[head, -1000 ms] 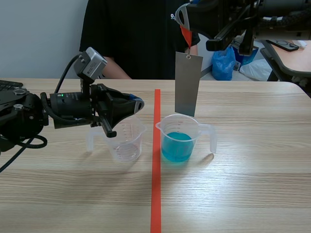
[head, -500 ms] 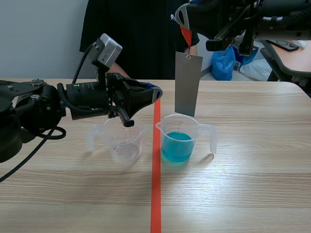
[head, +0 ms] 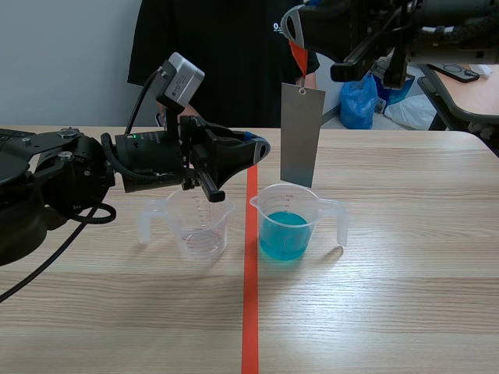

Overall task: Do the redox reaction experiment.
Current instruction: 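Point at the plate with the left hand, then lower the plate into the blue solution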

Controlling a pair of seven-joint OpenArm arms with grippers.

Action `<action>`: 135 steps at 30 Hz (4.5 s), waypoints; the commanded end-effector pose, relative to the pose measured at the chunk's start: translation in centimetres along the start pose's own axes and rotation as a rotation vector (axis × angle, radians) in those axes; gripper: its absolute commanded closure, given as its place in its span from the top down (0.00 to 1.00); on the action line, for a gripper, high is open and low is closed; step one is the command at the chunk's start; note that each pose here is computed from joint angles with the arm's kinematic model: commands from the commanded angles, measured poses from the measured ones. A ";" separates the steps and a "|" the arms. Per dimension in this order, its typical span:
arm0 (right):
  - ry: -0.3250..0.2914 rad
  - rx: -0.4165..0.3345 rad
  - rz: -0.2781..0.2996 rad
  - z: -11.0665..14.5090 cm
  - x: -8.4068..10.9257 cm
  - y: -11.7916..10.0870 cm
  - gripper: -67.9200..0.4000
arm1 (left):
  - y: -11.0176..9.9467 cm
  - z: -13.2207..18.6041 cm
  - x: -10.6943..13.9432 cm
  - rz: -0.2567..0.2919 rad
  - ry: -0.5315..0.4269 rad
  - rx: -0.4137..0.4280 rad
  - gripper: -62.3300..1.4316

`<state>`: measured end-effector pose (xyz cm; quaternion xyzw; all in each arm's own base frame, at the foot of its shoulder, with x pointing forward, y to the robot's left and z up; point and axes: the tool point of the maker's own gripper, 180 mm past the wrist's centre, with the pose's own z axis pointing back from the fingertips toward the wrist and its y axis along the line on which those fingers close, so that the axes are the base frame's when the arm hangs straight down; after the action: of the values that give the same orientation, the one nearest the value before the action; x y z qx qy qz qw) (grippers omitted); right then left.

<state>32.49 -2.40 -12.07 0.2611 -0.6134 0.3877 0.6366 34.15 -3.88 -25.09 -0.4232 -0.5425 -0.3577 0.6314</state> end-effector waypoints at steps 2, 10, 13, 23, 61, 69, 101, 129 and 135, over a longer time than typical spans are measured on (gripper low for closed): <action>-0.030 -0.002 0.012 0.0 1.1 -0.3 0.02 | -0.3 -0.5 1.6 -0.013 -0.044 -0.019 0.08; -0.030 -0.002 0.012 0.0 1.1 -0.3 0.02 | -0.3 -0.5 1.6 -0.013 -0.044 -0.019 0.08; -0.030 -0.002 0.012 0.0 1.1 -0.3 0.02 | -0.3 -0.5 1.6 -0.013 -0.044 -0.019 0.08; -0.031 -0.001 0.012 0.0 1.1 -0.3 0.02 | -0.3 -0.5 1.6 -0.013 -0.044 -0.019 0.08; -0.032 -0.001 0.011 0.0 1.1 -0.3 0.02 | 1.2 0.3 0.1 0.022 -0.035 0.048 0.08; -0.034 -0.001 0.011 0.0 1.1 -0.3 0.02 | 1.9 1.2 -1.3 -0.027 0.031 0.065 0.08; -0.035 -0.001 0.011 0.0 1.1 -0.3 0.02 | -6.1 33.9 -17.9 -0.142 0.501 0.577 0.08; -0.044 0.001 -0.047 0.0 0.3 -0.9 0.02 | -17.6 37.3 -21.7 -0.157 0.668 0.599 0.08; -0.034 0.039 -0.089 -0.8 -1.1 -0.3 0.02 | -17.6 37.3 -21.7 -0.156 0.671 0.599 0.08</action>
<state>33.28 -2.67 -14.29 0.2978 -0.5948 0.3619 0.6531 -0.08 23.54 -42.48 -0.0410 -0.4067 -0.3474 0.8440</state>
